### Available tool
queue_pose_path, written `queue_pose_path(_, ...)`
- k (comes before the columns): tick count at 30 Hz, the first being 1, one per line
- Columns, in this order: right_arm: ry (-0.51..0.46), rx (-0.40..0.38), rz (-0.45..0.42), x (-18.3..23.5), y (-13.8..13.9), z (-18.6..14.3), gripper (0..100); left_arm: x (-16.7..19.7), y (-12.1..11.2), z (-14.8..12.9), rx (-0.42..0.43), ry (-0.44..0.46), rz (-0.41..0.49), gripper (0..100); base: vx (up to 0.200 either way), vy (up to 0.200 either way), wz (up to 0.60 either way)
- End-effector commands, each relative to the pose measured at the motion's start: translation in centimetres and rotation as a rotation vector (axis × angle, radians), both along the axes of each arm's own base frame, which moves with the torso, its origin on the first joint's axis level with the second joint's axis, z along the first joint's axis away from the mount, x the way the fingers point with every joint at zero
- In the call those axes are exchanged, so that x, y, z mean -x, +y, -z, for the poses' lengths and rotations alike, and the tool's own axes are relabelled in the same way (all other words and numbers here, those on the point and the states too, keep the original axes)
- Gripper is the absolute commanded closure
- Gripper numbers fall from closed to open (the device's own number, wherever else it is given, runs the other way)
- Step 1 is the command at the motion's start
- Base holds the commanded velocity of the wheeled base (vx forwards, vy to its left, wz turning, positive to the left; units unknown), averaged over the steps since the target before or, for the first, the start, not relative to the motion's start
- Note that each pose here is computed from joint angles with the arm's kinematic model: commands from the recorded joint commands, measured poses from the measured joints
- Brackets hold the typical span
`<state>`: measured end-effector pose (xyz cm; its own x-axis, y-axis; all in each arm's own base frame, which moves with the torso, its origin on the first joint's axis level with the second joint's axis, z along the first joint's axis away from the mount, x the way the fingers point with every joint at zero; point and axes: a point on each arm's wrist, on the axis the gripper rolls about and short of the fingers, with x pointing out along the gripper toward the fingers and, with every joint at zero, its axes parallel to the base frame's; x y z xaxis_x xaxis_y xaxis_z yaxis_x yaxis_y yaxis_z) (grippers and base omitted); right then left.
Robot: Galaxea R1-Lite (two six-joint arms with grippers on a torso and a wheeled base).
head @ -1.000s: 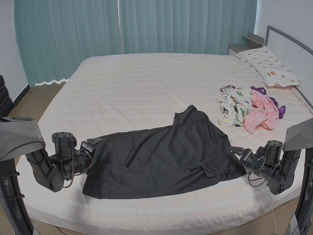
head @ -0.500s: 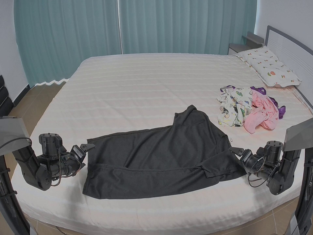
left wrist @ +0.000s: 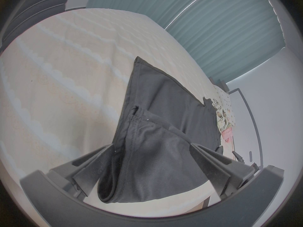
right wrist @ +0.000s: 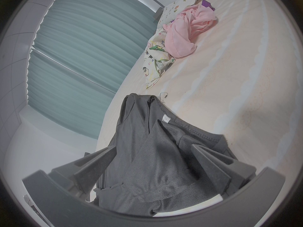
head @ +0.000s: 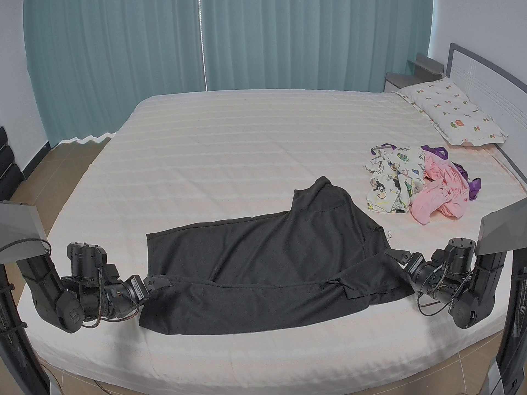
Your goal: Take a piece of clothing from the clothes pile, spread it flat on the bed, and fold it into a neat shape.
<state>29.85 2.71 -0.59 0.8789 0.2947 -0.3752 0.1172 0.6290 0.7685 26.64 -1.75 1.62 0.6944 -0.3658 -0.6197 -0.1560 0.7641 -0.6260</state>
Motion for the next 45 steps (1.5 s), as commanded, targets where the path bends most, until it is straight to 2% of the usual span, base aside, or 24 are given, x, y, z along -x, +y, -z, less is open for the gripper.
queue_pose_path(1,-0.009,-0.001,0.0,0.0,0.0,0.0,0,0.3,-0.1,0.2,-0.002,0.012,0.005,0,0.0,0.0,0.0)
queue_pose_path(2,-0.009,-0.001,-0.002,0.0,0.1,0.0,0,0.3,-0.1,0.2,-0.006,0.013,0.007,0,0.0,0.0,0.0)
queue_pose_path(3,-0.009,-0.001,-0.002,0.0,0.1,0.0,0,0.3,-0.1,0.2,-0.01,0.011,0.011,100,0.0,0.0,0.0)
queue_pose_path(7,-0.009,-0.001,-0.002,0.0,0.1,0.0,0,0.4,0.1,0.3,-0.032,0.01,0.024,100,0.0,0.0,0.0)
queue_pose_path(12,-0.009,-0.001,0.0,0.0,0.0,0.0,0,1.4,0.1,1.0,-0.108,0.103,0.087,100,0.0,0.0,0.0)
queue_pose_path(18,-0.009,-0.001,0.0,0.0,0.0,0.0,0,1.7,0.2,0.2,-0.124,0.135,0.09,100,0.0,0.0,0.0)
queue_pose_path(25,-0.011,-0.001,0.0,0.0,0.0,-0.1,0,1.4,1.5,-1.3,-0.14,0.173,0.059,100,0.0,0.0,0.0)
queue_pose_path(30,-0.011,0.0,-0.001,0.0,0.0,-0.1,0,2.1,1.5,-0.9,-0.178,0.224,0.119,100,0.0,0.0,0.0)
queue_pose_path(36,-0.011,0.0,-0.001,0.0,0.0,-0.1,0,2.2,1.3,-0.5,-0.183,0.246,0.136,100,0.0,0.0,0.0)
queue_pose_path(37,-0.011,-0.001,0.0,-0.1,0.0,-0.1,0,2.2,1.3,-0.5,-0.186,0.247,0.138,0,0.0,0.0,0.0)
queue_pose_path(45,-0.01,0.001,-0.001,0.0,0.0,0.0,0,1.0,1.4,-1.3,-0.151,0.208,0.101,0,0.0,0.0,0.0)
